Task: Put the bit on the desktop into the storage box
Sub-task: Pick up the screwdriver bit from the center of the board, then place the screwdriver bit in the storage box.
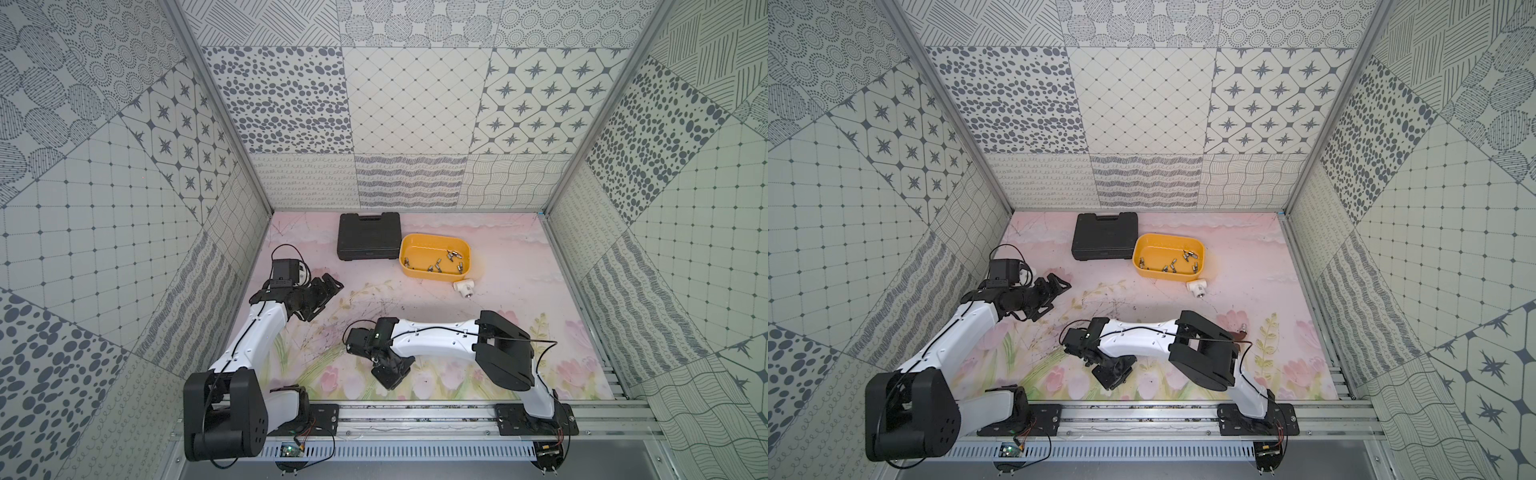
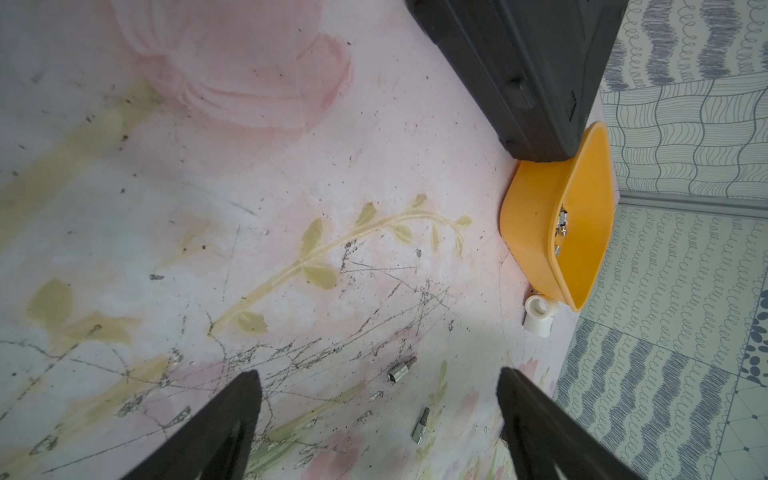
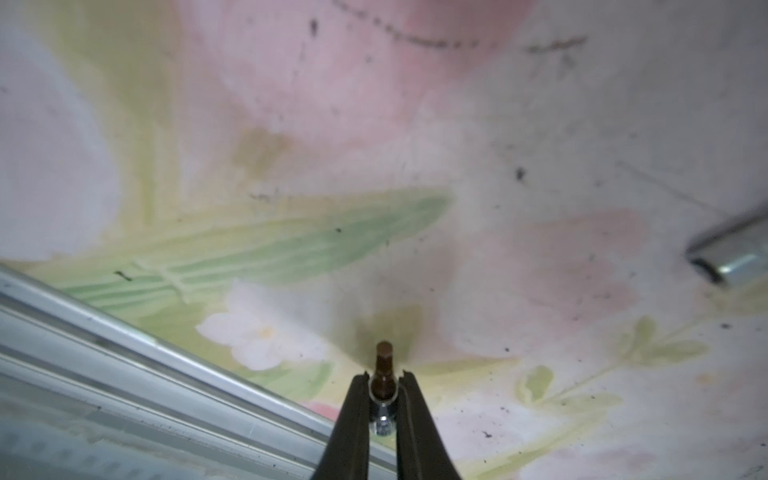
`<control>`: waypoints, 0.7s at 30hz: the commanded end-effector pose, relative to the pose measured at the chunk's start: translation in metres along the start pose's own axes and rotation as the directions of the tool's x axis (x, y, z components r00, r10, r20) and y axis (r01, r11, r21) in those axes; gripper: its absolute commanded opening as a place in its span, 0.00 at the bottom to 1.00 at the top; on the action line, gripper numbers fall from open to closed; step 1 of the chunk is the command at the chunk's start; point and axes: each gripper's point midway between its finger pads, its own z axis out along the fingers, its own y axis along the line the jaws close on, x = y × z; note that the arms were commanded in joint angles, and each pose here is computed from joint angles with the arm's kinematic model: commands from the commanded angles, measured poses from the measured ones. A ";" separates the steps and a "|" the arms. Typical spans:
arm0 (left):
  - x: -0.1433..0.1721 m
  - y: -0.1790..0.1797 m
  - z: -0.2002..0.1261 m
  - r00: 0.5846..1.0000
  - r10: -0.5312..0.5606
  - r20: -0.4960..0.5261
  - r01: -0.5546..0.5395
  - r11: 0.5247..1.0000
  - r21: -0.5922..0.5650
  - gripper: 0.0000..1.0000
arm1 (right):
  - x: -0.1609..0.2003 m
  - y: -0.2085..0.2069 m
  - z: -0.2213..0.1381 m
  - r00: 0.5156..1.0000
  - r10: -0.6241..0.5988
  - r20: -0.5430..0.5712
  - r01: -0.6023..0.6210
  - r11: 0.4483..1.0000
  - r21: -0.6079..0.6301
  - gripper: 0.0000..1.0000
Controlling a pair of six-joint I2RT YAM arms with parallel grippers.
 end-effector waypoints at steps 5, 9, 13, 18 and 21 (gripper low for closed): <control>-0.006 -0.006 0.000 1.000 0.020 0.019 -0.021 0.999 0.032 0.94 | -0.028 -0.060 -0.057 0.976 0.122 0.179 -0.125 0.992 0.010 0.13; -0.005 -0.007 0.000 1.000 0.024 0.013 -0.025 0.999 0.040 0.94 | -0.048 -0.104 -0.086 0.940 0.206 0.271 -0.216 0.976 0.009 0.13; -0.003 -0.010 0.001 1.000 0.029 0.000 -0.029 0.998 0.057 0.94 | -0.071 -0.150 -0.113 0.890 0.272 0.366 -0.292 0.956 0.000 0.13; 0.000 -0.012 0.003 0.999 0.031 -0.018 -0.030 0.997 0.077 0.93 | -0.096 -0.209 -0.136 0.824 0.344 0.450 -0.378 0.926 -0.016 0.13; 0.002 -0.014 0.004 0.999 0.032 -0.035 -0.029 0.996 0.088 0.93 | -0.105 -0.247 -0.144 0.794 0.377 0.477 -0.426 0.905 -0.008 0.13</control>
